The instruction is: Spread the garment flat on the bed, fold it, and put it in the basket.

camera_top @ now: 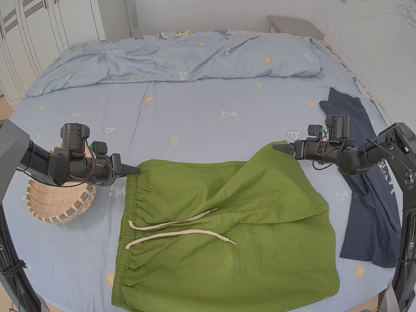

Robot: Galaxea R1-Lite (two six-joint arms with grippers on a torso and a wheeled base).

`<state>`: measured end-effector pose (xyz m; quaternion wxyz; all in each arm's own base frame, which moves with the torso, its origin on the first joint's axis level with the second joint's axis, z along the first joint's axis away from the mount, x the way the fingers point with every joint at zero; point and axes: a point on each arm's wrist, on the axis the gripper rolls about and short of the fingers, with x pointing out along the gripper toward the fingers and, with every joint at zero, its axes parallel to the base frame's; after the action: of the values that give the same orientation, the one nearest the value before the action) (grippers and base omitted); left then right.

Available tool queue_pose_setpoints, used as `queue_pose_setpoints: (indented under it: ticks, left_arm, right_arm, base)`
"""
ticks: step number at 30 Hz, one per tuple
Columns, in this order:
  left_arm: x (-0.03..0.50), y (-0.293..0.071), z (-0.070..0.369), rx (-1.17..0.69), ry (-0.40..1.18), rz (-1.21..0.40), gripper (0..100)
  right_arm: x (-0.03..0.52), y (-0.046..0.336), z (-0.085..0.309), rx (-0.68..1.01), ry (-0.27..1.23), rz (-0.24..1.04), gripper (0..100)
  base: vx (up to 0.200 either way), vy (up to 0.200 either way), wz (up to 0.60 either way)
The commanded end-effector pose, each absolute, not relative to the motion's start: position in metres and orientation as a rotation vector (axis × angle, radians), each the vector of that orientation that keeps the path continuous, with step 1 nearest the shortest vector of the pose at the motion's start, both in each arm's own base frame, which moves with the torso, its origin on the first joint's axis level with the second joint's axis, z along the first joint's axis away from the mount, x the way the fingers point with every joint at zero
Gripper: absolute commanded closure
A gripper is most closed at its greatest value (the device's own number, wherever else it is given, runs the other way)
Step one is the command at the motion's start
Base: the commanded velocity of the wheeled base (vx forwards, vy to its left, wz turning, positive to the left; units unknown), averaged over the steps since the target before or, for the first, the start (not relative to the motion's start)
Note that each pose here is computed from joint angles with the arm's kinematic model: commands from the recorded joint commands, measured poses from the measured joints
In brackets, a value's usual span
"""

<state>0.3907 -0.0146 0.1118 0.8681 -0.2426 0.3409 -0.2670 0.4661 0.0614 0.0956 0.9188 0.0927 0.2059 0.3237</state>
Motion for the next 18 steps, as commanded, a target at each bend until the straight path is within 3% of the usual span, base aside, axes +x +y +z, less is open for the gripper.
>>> queue_pose_setpoints:
  ticks: [1,13,14,18]
  left_arm:
    - [0.3906,-0.0135,0.1126,-0.507,0.71,-0.557,100]
    - [0.3917,-0.0135,0.1117,-0.507,0.71,-0.556,100]
    - [0.3915,-0.0135,0.1113,-0.507,0.711,-0.556,100]
    - [0.3916,-0.0135,0.1107,-0.508,0.713,-0.555,100]
  right_arm:
    - [0.4706,0.0604,0.0907,0.2,0.427,0.66,0]
    - [0.4717,0.0635,0.0868,0.215,0.442,0.665,0]
    - [0.4725,0.0628,0.0863,0.221,0.442,0.662,100]
    - [0.4731,0.0614,0.0872,0.229,0.44,0.658,100]
  base:
    - [0.0,0.0,0.0]
    - [0.0,0.0,0.0]
    - [0.0,0.0,0.0]
    - [0.0,0.0,0.0]
